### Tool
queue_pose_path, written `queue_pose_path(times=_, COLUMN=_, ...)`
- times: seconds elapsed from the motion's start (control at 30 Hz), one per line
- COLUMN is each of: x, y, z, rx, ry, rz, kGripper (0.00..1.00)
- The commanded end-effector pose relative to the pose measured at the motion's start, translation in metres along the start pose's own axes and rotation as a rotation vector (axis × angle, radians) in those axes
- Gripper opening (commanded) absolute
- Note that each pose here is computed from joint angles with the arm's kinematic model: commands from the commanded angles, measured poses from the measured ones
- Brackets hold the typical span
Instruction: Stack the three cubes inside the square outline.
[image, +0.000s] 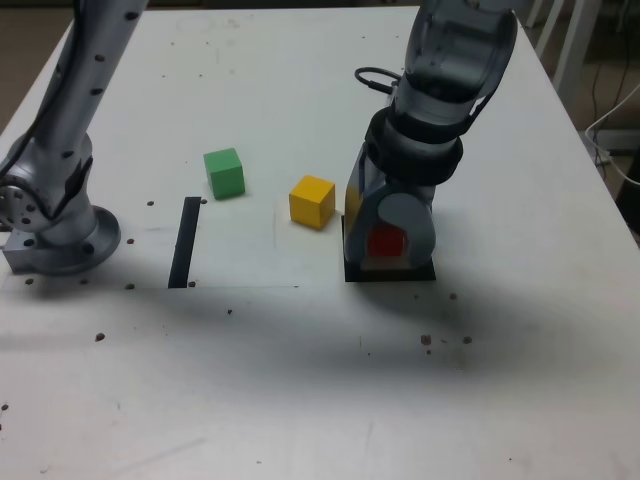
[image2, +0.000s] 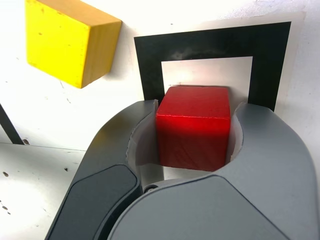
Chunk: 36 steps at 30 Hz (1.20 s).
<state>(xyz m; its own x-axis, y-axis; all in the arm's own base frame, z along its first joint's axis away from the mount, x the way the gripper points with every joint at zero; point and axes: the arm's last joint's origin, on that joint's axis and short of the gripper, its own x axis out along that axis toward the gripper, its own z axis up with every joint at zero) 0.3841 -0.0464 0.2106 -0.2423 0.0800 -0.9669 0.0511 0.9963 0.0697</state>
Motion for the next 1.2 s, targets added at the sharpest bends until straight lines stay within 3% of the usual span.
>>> queue_pose_path(times=0.0, x=0.003, y=0.001, z=0.002, rx=0.000, ry=0.007, rz=-0.003, kGripper=0.31)
queue_pose_path(times=0.13, x=0.006, y=0.001, z=0.003, rx=0.000, ry=0.008, rz=-0.005, kGripper=0.36)
queue_pose_path(times=0.33, x=0.009, y=0.003, z=0.003, rx=0.009, ry=-0.001, rz=-0.013, kGripper=0.78)
queue_pose_path(times=0.43, x=0.009, y=0.003, z=0.003, rx=0.011, ry=-0.007, rz=-0.017, kGripper=0.88)
queue_pose_path(times=0.7, x=0.003, y=0.007, z=-0.011, rx=-0.010, ry=-0.018, rz=-0.003, kGripper=0.98)
queue_pose_path(times=1.03, x=-0.035, y=0.019, z=-0.064, rx=-0.058, ry=-0.071, rz=0.083, kGripper=0.98)
queue_pose_path(times=1.17, x=-0.043, y=0.027, z=-0.080, rx=-0.035, ry=-0.078, rz=0.097, kGripper=0.97)
